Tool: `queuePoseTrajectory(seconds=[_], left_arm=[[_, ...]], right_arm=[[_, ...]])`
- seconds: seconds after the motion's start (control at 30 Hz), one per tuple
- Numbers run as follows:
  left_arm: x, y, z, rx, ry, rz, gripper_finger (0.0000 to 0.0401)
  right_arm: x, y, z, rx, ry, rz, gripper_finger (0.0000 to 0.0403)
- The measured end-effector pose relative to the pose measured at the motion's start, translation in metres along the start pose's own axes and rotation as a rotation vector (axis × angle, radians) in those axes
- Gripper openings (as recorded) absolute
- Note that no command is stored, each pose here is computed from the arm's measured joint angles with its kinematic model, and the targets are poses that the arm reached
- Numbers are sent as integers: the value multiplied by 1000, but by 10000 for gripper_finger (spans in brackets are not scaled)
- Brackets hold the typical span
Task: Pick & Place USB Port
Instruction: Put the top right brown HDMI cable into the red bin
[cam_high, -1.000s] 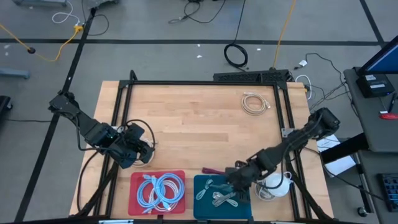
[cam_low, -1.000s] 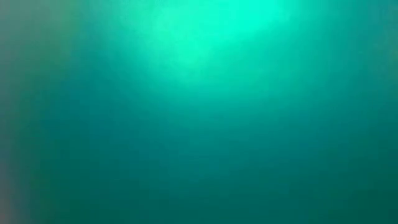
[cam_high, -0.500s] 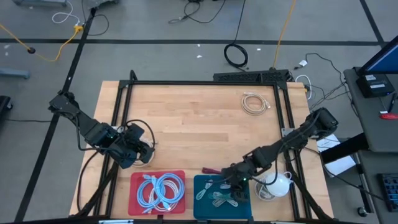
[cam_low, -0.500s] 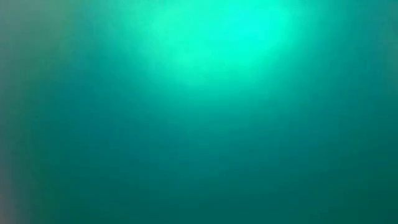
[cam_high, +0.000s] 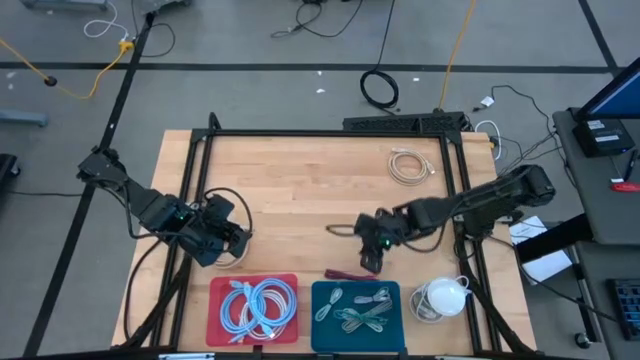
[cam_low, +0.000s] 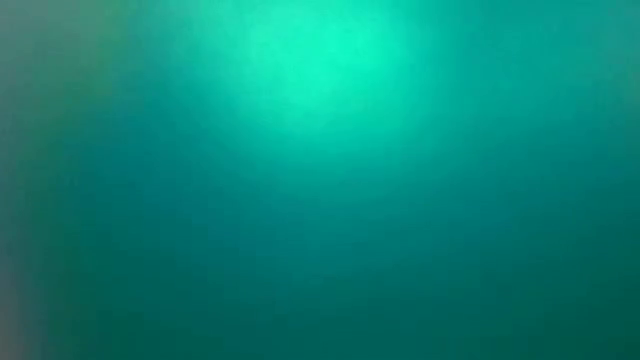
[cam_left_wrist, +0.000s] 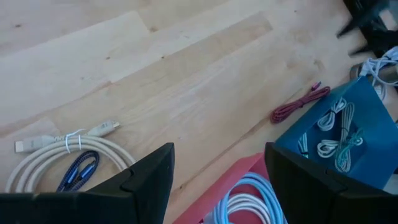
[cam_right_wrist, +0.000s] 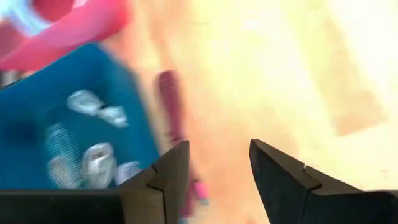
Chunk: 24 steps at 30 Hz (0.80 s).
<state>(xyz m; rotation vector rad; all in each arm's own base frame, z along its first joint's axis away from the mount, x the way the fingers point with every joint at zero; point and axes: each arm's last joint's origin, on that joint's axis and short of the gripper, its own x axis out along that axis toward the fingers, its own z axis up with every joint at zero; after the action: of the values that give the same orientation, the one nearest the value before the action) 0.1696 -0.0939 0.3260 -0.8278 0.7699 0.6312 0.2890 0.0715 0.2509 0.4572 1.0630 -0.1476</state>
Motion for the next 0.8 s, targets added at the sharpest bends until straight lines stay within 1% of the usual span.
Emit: queuePoseTrajectory(seconds=[0.07,0.1,0.2,0.23,0.3,0.5,0.6,0.7,0.8], left_arm=[[1,0,1,-3,-4,-2,253],[1,0,2,-4,-6,-1,253],[2,0,3,-4,-15,4,253],[2,0,4,-5,-17,5,253],[2,0,5,-6,-19,8,253],[3,0,6,-7,-20,9,253],[3,0,6,-10,-20,9,253],[3,0,6,-12,-20,9,253],[3,0,5,-19,-20,8,253]], right_arm=[[0,-14,3,26,7,-95,164],[-1,-23,3,35,23,-164,164],[-2,-50,1,38,57,-420,164],[0,-59,0,48,65,-487,164],[5,-79,-1,86,93,-564,164],[20,-138,-19,219,228,-656,164],[24,-161,-26,296,274,-639,164],[23,-175,-25,356,250,-618,164],[18,-183,-16,371,186,-581,164]])
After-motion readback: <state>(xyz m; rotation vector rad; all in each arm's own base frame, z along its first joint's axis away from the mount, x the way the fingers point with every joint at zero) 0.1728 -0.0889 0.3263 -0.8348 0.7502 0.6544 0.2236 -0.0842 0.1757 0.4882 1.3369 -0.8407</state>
